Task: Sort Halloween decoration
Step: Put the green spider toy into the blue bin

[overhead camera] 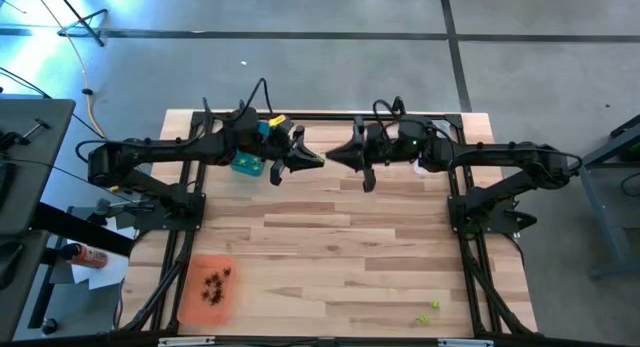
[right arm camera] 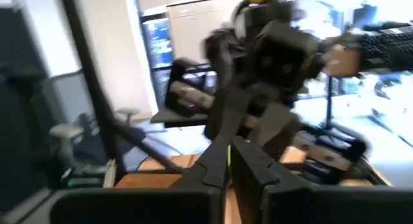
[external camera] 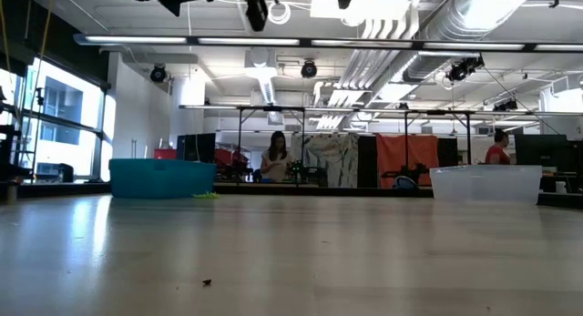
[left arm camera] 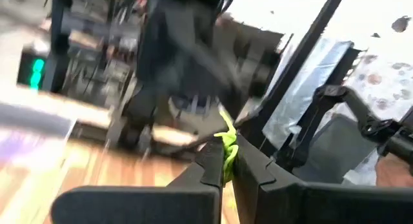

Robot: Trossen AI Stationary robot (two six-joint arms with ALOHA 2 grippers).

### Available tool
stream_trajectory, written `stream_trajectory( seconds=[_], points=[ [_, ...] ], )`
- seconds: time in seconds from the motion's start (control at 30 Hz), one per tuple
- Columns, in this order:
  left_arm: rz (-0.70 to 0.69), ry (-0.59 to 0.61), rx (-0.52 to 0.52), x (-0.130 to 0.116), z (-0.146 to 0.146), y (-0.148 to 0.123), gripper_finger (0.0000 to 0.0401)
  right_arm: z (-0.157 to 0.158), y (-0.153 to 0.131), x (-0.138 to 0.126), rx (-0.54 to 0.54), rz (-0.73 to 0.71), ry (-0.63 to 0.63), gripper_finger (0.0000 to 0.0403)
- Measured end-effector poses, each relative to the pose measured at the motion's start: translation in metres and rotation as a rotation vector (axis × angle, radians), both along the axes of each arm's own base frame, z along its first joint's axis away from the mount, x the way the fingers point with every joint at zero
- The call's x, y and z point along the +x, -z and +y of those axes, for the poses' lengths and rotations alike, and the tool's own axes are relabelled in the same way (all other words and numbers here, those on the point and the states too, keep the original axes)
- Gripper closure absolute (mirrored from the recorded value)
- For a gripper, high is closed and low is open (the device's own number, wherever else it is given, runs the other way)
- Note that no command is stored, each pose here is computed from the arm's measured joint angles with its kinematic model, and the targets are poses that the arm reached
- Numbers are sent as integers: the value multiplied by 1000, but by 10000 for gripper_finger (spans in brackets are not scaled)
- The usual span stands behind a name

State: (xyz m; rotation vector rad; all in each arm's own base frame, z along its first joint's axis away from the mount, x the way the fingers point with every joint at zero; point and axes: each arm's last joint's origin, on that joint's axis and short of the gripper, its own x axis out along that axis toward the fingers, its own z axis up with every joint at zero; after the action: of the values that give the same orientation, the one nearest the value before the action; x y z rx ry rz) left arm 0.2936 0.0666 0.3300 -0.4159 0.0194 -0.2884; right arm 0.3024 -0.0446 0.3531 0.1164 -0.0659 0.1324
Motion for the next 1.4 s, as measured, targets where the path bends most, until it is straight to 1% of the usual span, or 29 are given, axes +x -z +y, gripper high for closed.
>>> stream_trajectory(
  seconds=[0.1, 0.23, 0.33, 0.4, 0.47, 0.53, 0.6, 0.67, 0.77, 0.87, 0.9, 1.0, 1.1, 1.23, 1.33, 1.4],
  points=[
    [89, -15, -7, -11, 9, 2, 399, -10, -4, -8, 37, 21, 78, 350],
    [211, -75, 20, -38, 20, 1, 400, -20, -10, -27, 69, 74, 249, 276],
    [307, -170, 47, -62, 26, 0, 400, -23, -13, -45, 73, 145, 367, 214],
    [326, -239, 77, -78, 29, 1, 400, -25, -11, -55, 71, 205, 427, 180],
    [332, -297, 78, -93, 31, 7, 400, -25, -9, -63, 95, 269, 457, 155],
    [355, -375, 47, -106, 34, 19, 400, -25, -4, -69, 154, 331, 471, 139],
    [422, -478, -13, -116, 40, 34, 401, -24, 1, -71, 206, 383, 479, 132],
    [559, -573, -85, -125, 49, 49, 401, -24, 5, -72, 233, 422, 485, 131],
    [741, -661, -135, -132, 67, 60, 401, -25, 9, -69, 256, 445, 494, 130],
    [927, -732, -197, -134, 90, 74, 401, -27, 11, -63, 254, 433, 507, 130],
    [994, -745, -220, -134, 98, 80, 401, -27, 12, -61, 253, 432, 508, 130],
    [1131, -736, -243, -130, 118, 98, 401, -30, 17, -53, 261, 431, 509, 130],
    [1243, -723, -275, -125, 132, 123, 401, -32, 24, -46, 305, 451, 522, 130],
    [1345, -762, -258, -119, 143, 148, 401, -35, 35, -37, 386, 483, 543, 130],
    [1398, -794, -234, -116, 148, 160, 401, -36, 42, -31, 439, 503, 556, 130],
    [1411, -813, -218, -115, 150, 164, 401, -37, 46, -28, 469, 510, 563, 130]
  ],
)
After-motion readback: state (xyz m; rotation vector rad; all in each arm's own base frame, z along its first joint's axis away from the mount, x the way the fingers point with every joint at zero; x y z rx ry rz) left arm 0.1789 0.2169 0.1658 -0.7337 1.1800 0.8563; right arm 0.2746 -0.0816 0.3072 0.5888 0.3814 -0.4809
